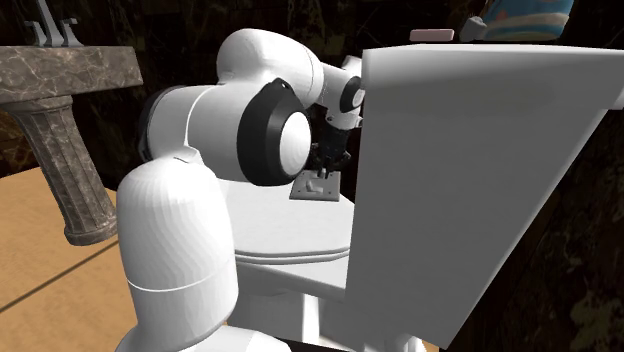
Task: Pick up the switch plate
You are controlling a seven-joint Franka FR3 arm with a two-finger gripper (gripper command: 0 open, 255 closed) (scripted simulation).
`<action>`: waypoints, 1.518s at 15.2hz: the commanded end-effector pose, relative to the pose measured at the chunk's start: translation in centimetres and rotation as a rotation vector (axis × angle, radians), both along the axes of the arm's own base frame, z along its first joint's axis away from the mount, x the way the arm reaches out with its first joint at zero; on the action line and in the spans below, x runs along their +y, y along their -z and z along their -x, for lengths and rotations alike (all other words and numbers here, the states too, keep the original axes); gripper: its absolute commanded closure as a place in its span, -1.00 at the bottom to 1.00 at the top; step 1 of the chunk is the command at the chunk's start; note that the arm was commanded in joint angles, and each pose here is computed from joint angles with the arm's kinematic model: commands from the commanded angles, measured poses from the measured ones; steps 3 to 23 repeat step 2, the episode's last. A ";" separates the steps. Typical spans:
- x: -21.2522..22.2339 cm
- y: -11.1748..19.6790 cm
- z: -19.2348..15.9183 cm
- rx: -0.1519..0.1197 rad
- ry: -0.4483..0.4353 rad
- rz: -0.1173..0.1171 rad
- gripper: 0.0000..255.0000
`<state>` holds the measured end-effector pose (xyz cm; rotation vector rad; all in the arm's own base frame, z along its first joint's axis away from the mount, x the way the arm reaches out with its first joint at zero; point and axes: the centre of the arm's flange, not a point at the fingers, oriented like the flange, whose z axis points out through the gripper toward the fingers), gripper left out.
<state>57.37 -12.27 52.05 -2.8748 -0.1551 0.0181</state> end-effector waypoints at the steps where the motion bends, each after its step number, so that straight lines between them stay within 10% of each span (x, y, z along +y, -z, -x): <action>1: 0.0 -0.6 0.0 0.000 0.000 0.000 1.00; 23: 0.0 -0.6 0.0 0.000 0.000 0.000 1.00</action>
